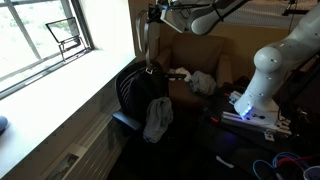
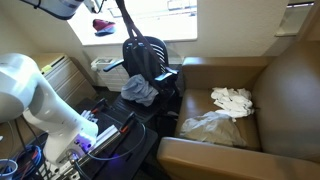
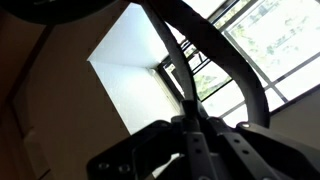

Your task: Move the belt to the seat of the black chair

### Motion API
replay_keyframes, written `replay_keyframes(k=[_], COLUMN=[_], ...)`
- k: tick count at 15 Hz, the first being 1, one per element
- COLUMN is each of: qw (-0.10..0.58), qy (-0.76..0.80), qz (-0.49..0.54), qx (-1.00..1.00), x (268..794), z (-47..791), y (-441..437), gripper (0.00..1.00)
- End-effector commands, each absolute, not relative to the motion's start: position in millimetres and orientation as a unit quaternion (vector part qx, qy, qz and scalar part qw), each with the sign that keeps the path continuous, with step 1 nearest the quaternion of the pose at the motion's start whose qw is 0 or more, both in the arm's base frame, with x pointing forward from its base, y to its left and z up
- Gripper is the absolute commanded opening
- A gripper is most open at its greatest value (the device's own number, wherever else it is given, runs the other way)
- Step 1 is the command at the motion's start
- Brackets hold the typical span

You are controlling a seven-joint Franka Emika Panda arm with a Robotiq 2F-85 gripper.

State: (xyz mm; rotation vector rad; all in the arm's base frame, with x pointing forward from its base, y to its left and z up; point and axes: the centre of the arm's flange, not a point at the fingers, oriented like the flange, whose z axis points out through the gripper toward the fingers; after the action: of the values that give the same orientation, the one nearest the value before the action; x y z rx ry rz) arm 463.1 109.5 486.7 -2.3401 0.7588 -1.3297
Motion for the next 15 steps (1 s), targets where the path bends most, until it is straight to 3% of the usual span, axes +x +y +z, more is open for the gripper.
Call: replay_keyframes(k=[1, 7, 11, 15], qw=[0.179, 0.177, 0.07, -0.027], qy=[0.285, 0.338, 0.363, 0.374], qz=[-0.489, -0.577, -0.538, -0.477], qx=[-0.805, -0.722, -0.757, -0.795], x=[421.2, 380.1, 338.8, 309.7], z=[551.6, 622.9, 665.8, 638.7], y=[102.5, 111.7, 91.5, 49.9], gripper=[0.01, 0.01, 0.01, 0.01])
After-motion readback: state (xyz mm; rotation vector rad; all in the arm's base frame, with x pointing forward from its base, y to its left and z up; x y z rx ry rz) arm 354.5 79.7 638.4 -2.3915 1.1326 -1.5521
